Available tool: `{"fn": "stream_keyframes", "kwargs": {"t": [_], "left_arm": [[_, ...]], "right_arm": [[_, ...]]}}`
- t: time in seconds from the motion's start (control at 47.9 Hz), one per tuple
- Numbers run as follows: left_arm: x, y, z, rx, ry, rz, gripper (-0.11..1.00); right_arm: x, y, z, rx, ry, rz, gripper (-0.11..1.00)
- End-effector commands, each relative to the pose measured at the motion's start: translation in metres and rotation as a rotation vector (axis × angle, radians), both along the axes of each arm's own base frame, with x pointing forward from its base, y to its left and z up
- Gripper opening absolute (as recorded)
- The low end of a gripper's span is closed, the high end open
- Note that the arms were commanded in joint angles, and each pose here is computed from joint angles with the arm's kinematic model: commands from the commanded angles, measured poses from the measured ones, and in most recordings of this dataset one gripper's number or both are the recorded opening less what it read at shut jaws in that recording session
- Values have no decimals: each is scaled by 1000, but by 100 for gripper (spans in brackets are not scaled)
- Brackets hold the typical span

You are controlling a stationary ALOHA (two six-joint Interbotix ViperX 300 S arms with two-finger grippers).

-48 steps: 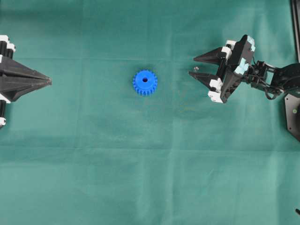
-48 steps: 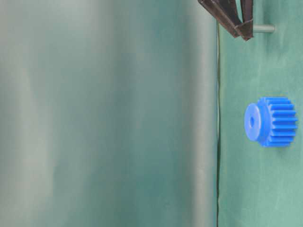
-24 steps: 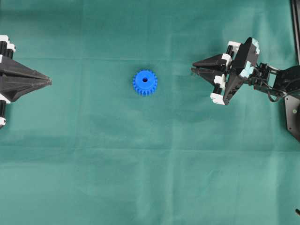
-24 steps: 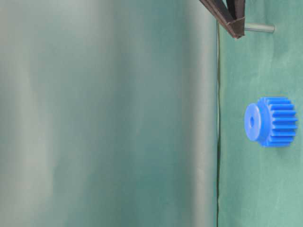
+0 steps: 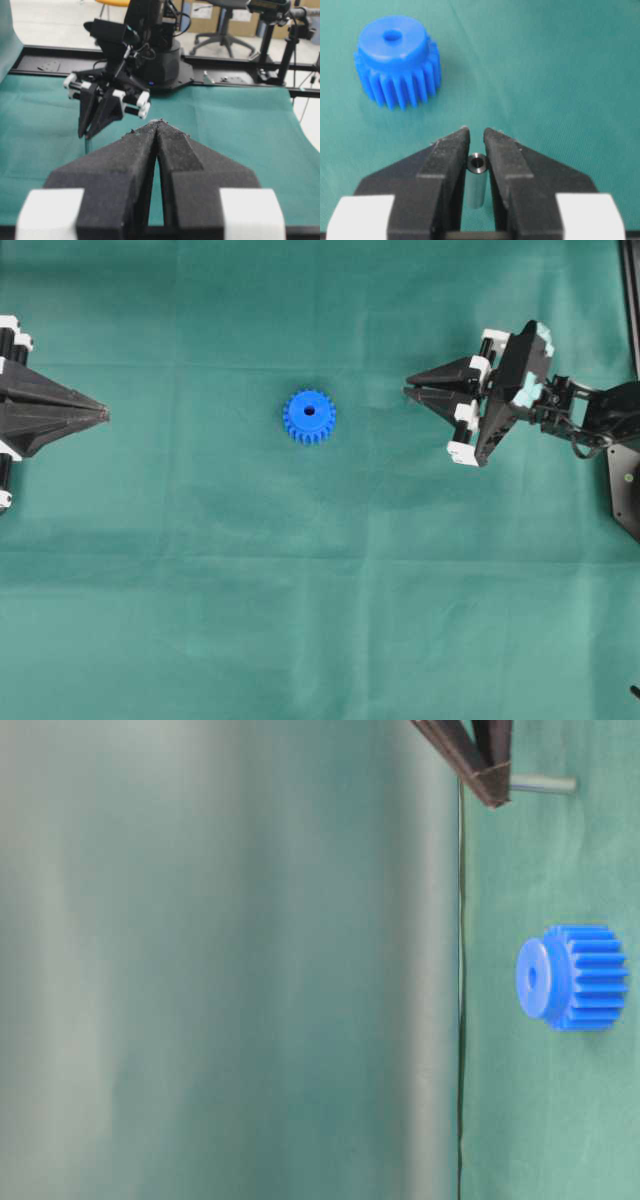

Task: Insert the shaft placed at a random location into the center hole of the small gear at another random location.
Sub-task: 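Lift the shaft and carry it left above the blue gear's hole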

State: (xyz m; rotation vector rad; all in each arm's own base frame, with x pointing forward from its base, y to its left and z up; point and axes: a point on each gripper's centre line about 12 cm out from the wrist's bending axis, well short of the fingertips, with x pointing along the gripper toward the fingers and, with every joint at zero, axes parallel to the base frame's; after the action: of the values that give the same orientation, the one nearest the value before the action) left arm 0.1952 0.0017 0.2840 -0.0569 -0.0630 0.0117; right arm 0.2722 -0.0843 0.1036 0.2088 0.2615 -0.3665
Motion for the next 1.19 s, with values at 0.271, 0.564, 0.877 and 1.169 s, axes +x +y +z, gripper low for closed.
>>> {"fn": "stream_keyframes", "kwargs": {"t": [0.271,0.564,0.877,1.169], "left_arm": [[1,0,3,-3,-9,0,-1],[2,0,3,-3,-6,0,-1],[2,0,2,-3,-2,0,-1],[2,0,1,-3,0,2,-1]], "right_arm": [[0,3,59,-30,-6,30,25],[2,3,64,-35,-12,35,25],[34,6,73,-55,-69,68,25],[92,17,81,-79,-93,148,25]]}}
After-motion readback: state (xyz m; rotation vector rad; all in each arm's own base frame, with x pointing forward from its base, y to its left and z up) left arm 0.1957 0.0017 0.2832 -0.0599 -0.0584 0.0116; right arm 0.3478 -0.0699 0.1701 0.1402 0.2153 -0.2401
